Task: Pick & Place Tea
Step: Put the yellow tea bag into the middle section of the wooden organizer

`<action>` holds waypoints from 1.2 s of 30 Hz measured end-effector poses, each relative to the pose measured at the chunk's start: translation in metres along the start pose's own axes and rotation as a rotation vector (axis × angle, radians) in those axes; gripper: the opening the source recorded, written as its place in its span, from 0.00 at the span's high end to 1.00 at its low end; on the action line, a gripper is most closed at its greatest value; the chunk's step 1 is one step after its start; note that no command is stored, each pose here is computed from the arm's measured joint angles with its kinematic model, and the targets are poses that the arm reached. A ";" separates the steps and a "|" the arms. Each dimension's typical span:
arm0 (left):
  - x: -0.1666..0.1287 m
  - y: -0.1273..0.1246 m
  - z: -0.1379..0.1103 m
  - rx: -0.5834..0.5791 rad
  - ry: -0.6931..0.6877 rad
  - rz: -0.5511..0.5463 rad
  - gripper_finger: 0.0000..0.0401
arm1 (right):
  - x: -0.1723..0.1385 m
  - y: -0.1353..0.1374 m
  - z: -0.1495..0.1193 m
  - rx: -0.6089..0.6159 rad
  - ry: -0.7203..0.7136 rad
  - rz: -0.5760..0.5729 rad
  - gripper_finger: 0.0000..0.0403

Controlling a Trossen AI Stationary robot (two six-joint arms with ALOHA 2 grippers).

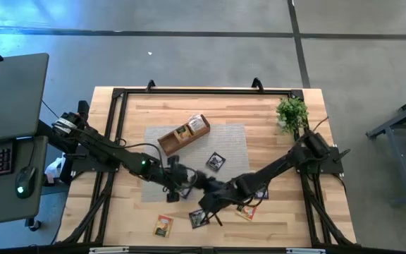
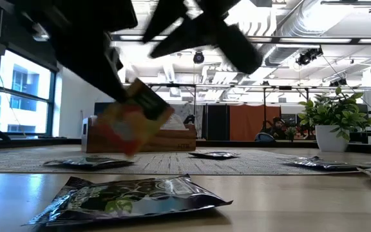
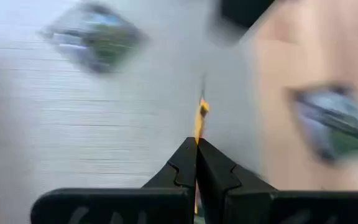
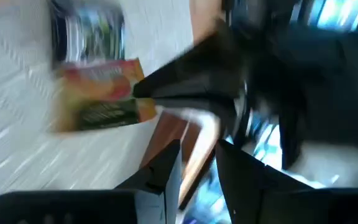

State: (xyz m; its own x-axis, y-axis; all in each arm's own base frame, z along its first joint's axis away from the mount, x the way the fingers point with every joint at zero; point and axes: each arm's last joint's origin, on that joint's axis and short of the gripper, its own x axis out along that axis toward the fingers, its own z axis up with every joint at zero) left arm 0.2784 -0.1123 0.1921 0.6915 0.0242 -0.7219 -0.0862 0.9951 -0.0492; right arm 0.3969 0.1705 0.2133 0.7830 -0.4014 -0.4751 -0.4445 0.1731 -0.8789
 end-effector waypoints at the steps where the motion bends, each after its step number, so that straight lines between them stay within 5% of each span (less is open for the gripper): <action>1: 0.000 0.003 0.000 -0.018 -0.026 0.083 1.00 | -0.005 -0.004 -0.007 0.064 0.025 0.020 0.76; 7: -0.005 0.021 0.004 -0.107 -0.192 0.500 1.00 | -0.038 -0.021 -0.052 0.432 0.135 0.213 0.77; 16: 0.004 0.082 0.020 -0.302 -0.198 0.676 1.00 | -0.061 -0.039 -0.081 0.725 0.200 0.240 0.77; 24: 0.007 0.117 0.024 -0.469 -0.178 0.681 1.00 | -0.061 -0.036 -0.081 0.724 0.191 0.288 0.78; 36: 0.018 0.119 0.018 -0.472 -0.111 0.638 0.97 | -0.061 -0.036 -0.079 0.732 0.169 0.318 0.78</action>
State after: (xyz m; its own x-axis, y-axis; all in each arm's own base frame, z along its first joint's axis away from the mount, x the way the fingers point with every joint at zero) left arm 0.2936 0.0086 0.1858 0.4719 0.6093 -0.6373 -0.7663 0.6409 0.0453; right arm 0.3303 0.1176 0.2776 0.5650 -0.3541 -0.7452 -0.1917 0.8222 -0.5360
